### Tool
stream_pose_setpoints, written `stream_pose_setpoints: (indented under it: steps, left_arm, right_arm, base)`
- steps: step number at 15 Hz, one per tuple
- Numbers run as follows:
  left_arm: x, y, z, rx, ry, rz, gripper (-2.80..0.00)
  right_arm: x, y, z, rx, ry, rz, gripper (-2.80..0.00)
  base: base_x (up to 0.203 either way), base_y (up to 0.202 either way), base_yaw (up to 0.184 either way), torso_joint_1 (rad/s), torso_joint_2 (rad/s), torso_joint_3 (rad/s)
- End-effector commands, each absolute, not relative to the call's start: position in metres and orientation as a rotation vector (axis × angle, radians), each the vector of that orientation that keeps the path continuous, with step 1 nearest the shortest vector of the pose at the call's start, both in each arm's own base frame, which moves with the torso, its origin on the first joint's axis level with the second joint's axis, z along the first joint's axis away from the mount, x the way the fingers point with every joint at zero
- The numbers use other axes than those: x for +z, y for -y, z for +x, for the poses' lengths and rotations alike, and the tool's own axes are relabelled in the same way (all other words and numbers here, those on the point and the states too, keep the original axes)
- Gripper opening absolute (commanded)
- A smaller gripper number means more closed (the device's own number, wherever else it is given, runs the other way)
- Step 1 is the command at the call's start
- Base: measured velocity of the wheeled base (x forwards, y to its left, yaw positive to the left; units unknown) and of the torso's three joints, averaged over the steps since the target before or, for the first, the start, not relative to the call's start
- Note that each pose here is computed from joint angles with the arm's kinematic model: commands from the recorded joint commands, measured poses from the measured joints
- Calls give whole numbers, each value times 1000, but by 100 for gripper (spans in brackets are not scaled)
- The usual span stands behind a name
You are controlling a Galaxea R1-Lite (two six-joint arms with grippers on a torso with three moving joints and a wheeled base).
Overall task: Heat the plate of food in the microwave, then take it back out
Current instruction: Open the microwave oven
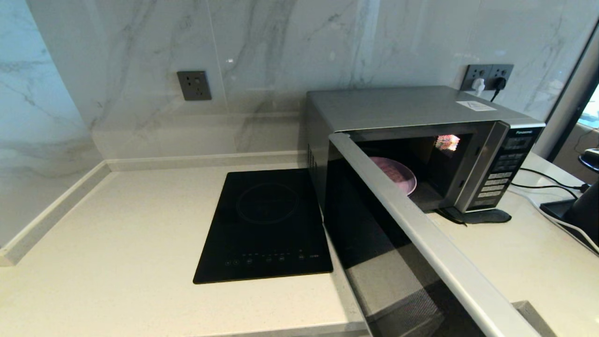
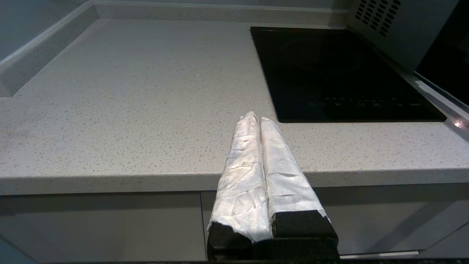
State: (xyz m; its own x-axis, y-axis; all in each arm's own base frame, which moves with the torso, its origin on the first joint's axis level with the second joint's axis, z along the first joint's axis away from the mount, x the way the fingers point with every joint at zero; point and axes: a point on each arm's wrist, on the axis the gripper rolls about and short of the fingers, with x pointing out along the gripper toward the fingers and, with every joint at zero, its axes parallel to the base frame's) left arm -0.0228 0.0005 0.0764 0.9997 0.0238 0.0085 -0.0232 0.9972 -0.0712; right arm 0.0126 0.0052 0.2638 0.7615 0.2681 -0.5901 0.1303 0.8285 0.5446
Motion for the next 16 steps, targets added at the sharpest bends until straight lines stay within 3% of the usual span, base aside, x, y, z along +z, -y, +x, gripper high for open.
stream_pose_setpoints:
  steps: [1, 9, 16]
  left_arm:
    - [76, 0, -23, 24, 9, -72, -280]
    - [76, 0, -23, 24, 9, -72, -280]
    - [76, 0, -23, 24, 9, -72, -280]
  right_arm:
    - [266, -11, 43, 60, -782, 611, -280]
    - [273, -57, 120, 248, -936, 466, -280]
    - [313, -131, 119, 667, -919, 274, -280]
  base:
    - [0, 0, 0, 0, 0, 0]
    - [0, 0, 0, 0, 0, 0]
    - [0, 0, 0, 0, 0, 0]
